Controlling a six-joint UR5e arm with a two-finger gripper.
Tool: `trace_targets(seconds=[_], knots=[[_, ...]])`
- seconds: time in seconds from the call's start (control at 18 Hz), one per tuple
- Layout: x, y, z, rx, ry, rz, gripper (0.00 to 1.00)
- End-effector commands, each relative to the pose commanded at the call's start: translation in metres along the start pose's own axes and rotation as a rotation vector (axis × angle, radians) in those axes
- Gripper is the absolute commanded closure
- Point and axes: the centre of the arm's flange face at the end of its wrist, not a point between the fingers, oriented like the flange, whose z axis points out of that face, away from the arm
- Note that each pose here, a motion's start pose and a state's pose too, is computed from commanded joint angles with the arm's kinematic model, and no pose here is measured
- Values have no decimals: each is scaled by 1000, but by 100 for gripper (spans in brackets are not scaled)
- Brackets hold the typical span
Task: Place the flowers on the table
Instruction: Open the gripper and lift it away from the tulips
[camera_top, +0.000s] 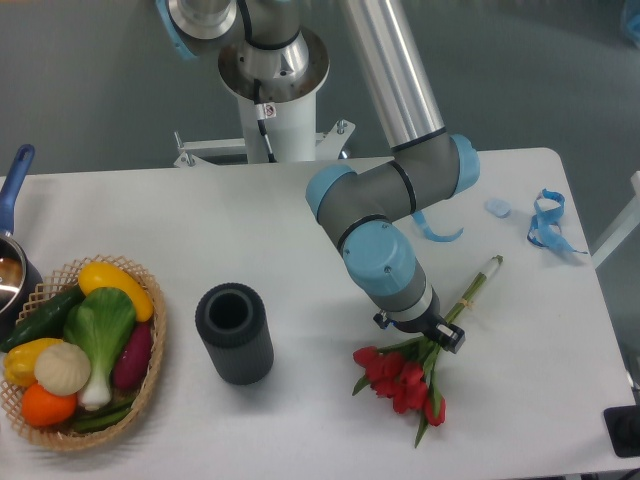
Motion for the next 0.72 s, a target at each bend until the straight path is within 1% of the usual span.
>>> trace_targets(seconds=[0.17,0.28,0.39,0.44,0.61,0.72], knots=[[-25,1,-41,60,-66,-27,0],[-40,8,-71,101,-108,-51,0],[-53,19,-95,147,-137,-74,0],[-66,40,-108,168,-153,-104,0],[-83,75,-125,249,-135,-141,0],[-89,102,-128,280,-91,-97,0]])
